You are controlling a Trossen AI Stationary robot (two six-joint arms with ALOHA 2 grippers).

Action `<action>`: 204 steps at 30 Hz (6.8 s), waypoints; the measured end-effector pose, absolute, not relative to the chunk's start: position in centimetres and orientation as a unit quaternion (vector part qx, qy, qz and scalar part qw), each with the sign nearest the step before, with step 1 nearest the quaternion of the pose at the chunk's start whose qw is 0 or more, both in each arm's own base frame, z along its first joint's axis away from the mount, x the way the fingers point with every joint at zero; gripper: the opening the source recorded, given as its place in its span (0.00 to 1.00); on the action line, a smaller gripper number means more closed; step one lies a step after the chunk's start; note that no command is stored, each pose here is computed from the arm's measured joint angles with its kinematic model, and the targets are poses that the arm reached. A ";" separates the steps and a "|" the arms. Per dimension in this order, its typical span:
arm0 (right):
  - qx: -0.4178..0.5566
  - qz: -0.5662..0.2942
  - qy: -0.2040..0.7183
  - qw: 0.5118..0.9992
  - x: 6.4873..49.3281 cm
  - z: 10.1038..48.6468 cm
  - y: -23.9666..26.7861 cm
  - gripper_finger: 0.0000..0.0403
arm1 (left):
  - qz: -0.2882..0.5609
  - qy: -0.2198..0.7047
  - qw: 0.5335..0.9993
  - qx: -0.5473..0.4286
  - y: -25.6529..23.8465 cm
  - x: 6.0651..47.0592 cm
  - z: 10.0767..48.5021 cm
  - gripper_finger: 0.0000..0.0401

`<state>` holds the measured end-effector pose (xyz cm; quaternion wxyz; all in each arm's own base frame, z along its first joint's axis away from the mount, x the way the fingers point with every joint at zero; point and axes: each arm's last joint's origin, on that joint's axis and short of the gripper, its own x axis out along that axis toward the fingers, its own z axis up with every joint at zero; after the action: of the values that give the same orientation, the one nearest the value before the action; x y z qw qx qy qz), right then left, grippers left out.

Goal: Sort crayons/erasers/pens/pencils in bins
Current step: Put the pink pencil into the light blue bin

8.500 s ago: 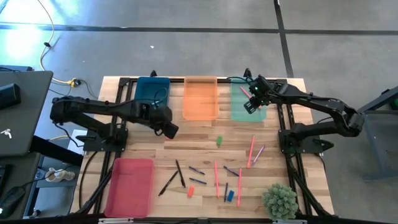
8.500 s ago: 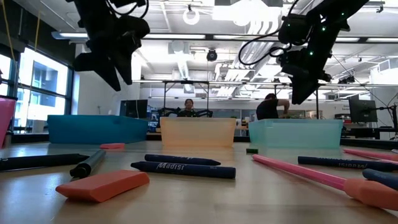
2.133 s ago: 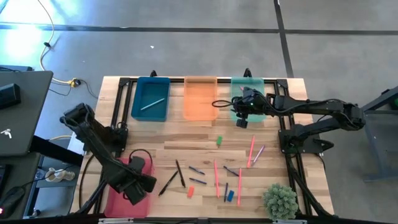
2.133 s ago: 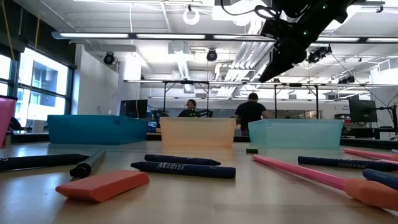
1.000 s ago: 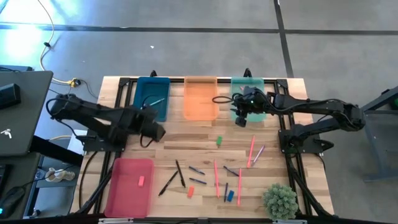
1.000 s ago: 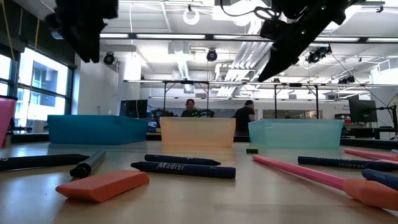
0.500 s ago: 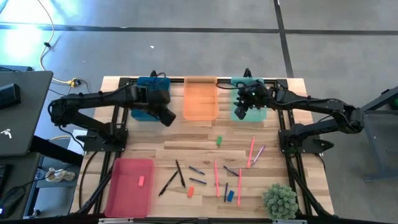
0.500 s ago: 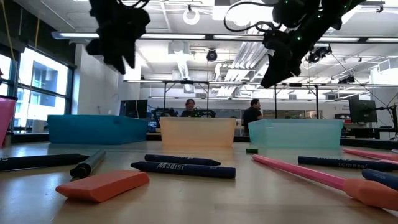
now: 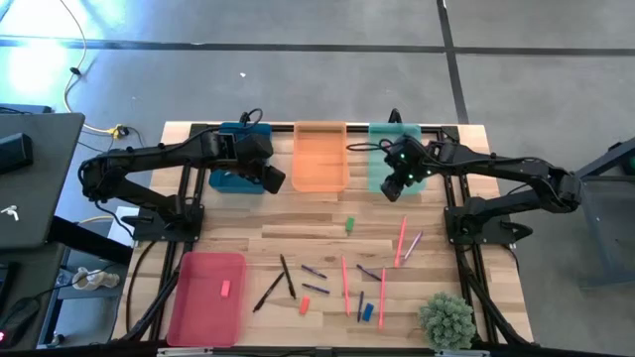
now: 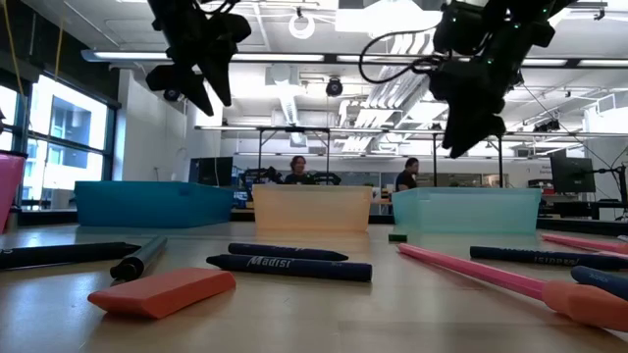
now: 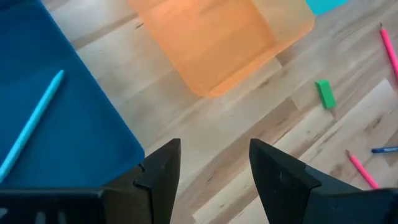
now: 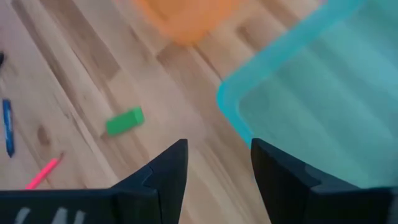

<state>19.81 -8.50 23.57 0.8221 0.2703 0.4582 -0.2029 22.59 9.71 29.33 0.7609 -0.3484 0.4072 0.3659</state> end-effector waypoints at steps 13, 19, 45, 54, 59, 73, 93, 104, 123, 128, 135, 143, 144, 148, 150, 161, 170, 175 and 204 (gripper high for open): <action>0.364 -0.207 0.463 0.781 20.5 23.4 -5.7 0.37 | 0.365 0.422 0.757 -0.340 9.7 22.3 29.2 0.44; 0.438 -0.236 0.452 0.740 20.9 23.4 -3.9 0.37 | 0.362 0.431 0.767 -0.309 10.8 21.9 29.2 0.44; 0.610 -0.398 0.428 0.535 20.0 22.4 4.8 0.37 | 0.222 0.466 0.840 -0.167 13.8 20.7 29.5 0.44; 0.580 -0.419 0.466 0.521 21.1 20.2 6.2 0.37 | 0.226 0.464 0.838 -0.174 13.8 20.7 29.5 0.44; 0.570 -0.419 0.483 0.516 21.8 18.8 7.4 0.37 | 0.230 0.463 0.837 -0.181 13.8 20.7 29.5 0.44; 0.549 -0.446 0.499 0.501 22.4 16.7 8.7 0.37 | 0.232 0.461 0.836 -0.186 13.7 20.8 29.5 0.44; 0.531 -0.489 0.494 0.485 22.6 14.8 9.5 0.37 | 0.231 0.461 0.836 -0.185 13.7 20.8 29.5 0.44; 0.535 -0.487 0.492 0.485 23.1 14.0 9.7 0.37 | 0.231 0.461 0.836 -0.185 13.7 20.8 29.5 0.44; 0.536 -0.494 0.490 0.478 23.0 14.0 9.7 0.03 | 0.231 0.461 0.836 -0.185 13.8 20.8 29.5 0.44; 0.539 -0.497 0.488 0.474 23.0 14.0 9.7 0.02 | 0.231 0.461 0.836 -0.185 13.7 20.8 29.5 0.44; 0.545 -0.473 0.490 0.489 23.6 14.5 9.9 0.01 | 0.231 0.462 0.836 -0.185 13.7 20.8 29.5 0.44; 0.546 -0.401 0.488 0.551 25.9 17.5 10.8 0.01 | 0.231 0.462 0.837 -0.183 13.8 20.8 29.5 0.44; 0.544 -0.393 0.483 0.562 26.3 18.0 10.9 0.00 | 0.229 0.463 0.837 -0.180 13.8 20.8 29.5 0.44; 0.533 -0.390 0.437 0.611 27.3 19.8 10.8 0.00 | 0.220 0.467 0.840 -0.165 13.8 20.8 29.5 0.44; 0.528 -0.397 0.404 0.633 27.5 20.7 10.4 0.00 | 0.218 0.467 0.842 -0.159 13.8 20.8 29.5 0.44; 0.462 -0.473 0.292 0.691 25.5 25.5 2.7 0.00 | 0.212 0.468 0.845 -0.147 13.8 20.8 29.5 0.44; 0.416 -0.500 0.287 0.703 23.1 27.9 -5.0 0.00 | 0.211 0.468 0.845 -0.147 13.8 20.8 29.5 0.44; 0.362 -0.503 0.337 0.710 21.7 27.9 -9.2 0.00 | 0.221 0.464 0.842 -0.165 13.8 20.8 29.5 0.44; 0.356 -0.315 0.546 0.690 18.1 22.4 -19.2 0.00 | 0.329 0.382 0.746 -0.435 8.3 23.6 29.5 0.44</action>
<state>18.07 -19.23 22.41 0.6903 0.3563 0.5455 -0.3145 23.57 8.29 29.54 0.7463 -0.4349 0.3818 0.3287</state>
